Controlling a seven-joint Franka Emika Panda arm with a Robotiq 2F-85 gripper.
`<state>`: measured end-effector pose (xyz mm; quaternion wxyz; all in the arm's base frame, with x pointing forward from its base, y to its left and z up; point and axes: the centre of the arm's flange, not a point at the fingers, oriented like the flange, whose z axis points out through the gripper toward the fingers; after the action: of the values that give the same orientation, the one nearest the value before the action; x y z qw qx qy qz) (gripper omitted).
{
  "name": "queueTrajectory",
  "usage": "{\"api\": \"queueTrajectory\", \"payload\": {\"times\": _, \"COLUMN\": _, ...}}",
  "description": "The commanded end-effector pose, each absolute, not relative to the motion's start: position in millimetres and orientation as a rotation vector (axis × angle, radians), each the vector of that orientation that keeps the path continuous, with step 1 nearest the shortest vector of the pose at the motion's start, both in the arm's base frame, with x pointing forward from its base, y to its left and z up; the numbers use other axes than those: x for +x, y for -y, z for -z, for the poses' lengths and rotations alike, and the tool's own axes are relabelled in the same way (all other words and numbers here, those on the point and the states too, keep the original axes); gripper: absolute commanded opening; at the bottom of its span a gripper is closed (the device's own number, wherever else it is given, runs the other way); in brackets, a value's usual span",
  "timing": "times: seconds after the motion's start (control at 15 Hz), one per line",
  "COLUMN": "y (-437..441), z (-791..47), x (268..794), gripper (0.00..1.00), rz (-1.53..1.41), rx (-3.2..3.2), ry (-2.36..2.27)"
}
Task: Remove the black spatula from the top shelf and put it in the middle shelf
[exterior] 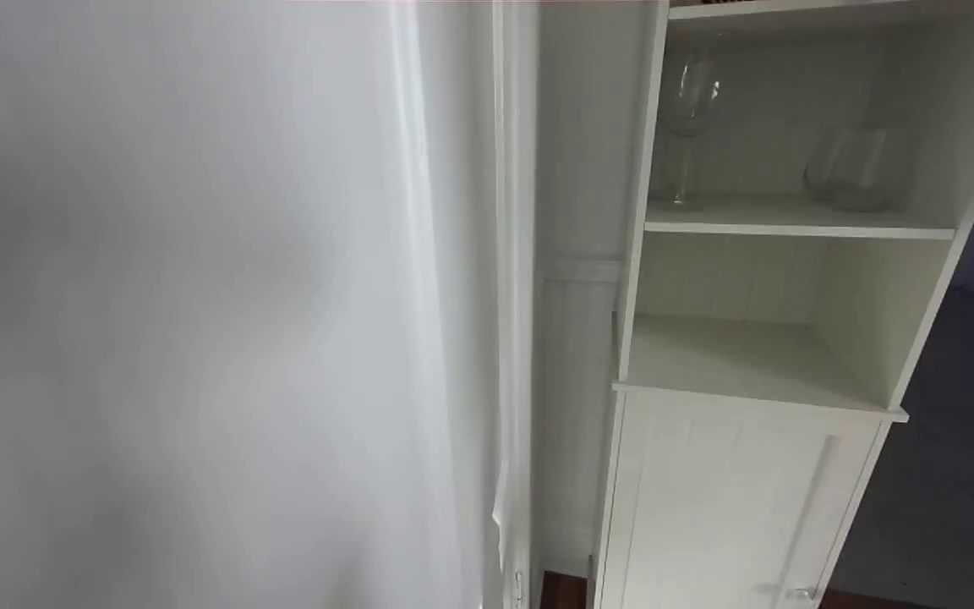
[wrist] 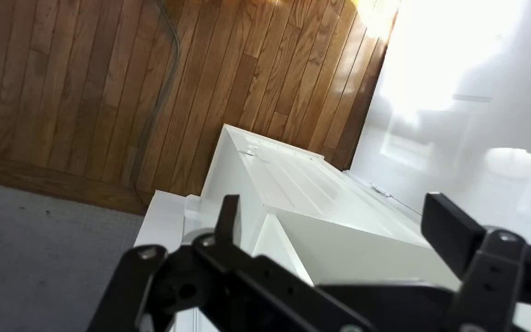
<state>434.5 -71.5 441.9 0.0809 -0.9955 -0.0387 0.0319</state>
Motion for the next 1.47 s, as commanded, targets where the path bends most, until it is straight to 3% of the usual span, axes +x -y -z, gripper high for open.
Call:
{"api": "queueTrajectory", "payload": {"times": 0.0, "y": 71, "z": -442, "x": 435, "gripper": 1.00, "rz": -0.095, "rx": -2.976, "ry": 0.116}}
{"api": "queueTrajectory", "payload": {"times": 0.87, "y": 50, "z": -498, "x": 395, "gripper": 1.00, "rz": 0.017, "rx": -2.472, "ry": 0.065}}
{"api": "queueTrajectory", "payload": {"times": 1.4, "y": 11, "z": -529, "x": 405, "gripper": 1.00, "rz": -0.005, "rx": -2.098, "ry": 0.028}}
